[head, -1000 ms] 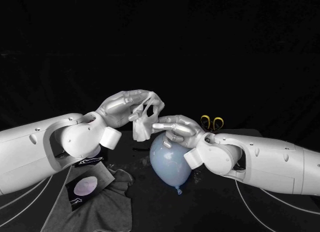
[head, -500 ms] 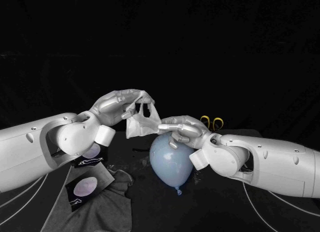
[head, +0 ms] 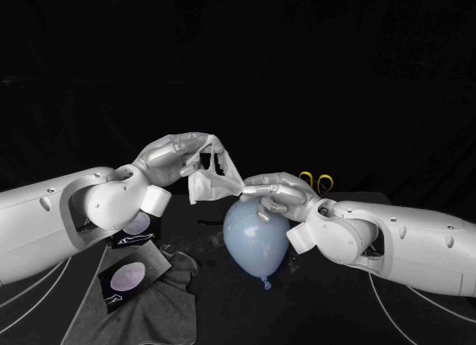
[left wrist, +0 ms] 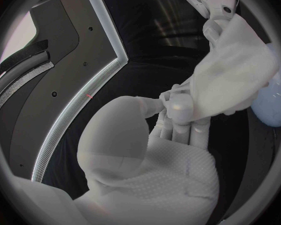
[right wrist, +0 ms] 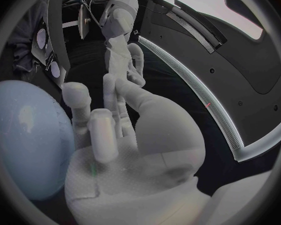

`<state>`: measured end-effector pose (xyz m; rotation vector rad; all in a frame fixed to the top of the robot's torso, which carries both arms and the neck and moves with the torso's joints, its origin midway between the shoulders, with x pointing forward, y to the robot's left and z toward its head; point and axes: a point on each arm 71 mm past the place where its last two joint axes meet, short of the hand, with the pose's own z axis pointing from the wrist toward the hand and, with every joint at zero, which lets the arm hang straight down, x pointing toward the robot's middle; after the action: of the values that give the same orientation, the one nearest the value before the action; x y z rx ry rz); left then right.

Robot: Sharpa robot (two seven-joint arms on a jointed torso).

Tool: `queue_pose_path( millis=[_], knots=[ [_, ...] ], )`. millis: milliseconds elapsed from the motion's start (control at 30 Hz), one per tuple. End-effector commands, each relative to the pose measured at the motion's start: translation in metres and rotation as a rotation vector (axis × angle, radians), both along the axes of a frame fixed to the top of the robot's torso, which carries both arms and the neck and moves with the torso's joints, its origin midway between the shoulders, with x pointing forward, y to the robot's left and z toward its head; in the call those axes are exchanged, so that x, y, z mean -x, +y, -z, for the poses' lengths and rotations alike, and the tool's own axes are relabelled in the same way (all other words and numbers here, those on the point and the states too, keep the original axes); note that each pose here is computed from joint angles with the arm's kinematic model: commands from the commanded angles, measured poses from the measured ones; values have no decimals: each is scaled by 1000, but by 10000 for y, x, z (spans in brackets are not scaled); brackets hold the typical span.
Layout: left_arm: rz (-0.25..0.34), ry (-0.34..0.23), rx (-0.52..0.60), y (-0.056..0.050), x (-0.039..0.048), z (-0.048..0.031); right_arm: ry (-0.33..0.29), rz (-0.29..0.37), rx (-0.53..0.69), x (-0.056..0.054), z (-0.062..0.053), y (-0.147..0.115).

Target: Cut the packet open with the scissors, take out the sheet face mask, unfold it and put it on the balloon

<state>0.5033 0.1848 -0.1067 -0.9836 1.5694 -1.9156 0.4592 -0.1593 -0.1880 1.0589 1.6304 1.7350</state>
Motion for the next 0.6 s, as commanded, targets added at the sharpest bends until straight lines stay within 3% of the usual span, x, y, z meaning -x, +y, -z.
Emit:
queue_pose_path(
  millis=[33, 600],
  knots=[
    [-2, -14, 16, 17, -9, -33, -2, 20, 31, -6, 28, -41],
    [9, -10, 16, 2, 4, -31, 2, 87, 70, -31, 59, -162]
  ],
)
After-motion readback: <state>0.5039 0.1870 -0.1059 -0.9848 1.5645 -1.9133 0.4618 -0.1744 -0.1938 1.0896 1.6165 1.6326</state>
